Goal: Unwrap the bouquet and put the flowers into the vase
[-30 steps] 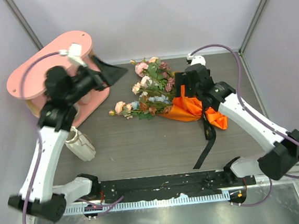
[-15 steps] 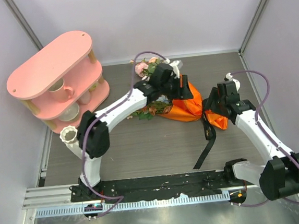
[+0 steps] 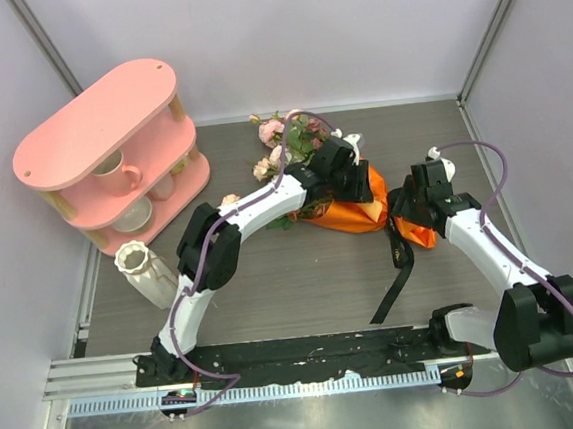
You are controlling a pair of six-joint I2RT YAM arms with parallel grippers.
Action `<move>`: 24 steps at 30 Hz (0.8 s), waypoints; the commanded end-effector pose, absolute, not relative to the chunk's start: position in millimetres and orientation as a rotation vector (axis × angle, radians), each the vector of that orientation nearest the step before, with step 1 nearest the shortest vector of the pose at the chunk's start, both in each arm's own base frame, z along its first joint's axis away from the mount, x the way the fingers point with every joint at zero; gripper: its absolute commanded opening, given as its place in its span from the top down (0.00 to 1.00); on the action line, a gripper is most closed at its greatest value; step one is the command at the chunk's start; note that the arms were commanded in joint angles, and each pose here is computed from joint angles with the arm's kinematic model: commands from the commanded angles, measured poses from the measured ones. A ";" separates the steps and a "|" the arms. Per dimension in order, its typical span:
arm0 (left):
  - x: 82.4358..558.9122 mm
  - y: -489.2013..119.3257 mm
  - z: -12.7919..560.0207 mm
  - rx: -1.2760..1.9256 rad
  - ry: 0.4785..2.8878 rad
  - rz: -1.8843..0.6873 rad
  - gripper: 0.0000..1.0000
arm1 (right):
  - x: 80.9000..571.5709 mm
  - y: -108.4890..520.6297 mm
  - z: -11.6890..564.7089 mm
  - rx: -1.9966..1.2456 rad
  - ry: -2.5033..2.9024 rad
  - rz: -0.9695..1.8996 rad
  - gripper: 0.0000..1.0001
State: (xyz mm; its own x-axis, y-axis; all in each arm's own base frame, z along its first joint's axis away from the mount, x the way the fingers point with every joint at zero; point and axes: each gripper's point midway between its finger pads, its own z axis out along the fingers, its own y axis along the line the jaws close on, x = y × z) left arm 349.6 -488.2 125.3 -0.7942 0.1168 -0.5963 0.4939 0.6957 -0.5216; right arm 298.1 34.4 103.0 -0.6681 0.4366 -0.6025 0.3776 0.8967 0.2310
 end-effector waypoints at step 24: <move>364.1 -516.2 181.6 0.503 2.285 -1.041 0.66 | 403.0 18.2 130.9 0.713 2.212 0.189 0.52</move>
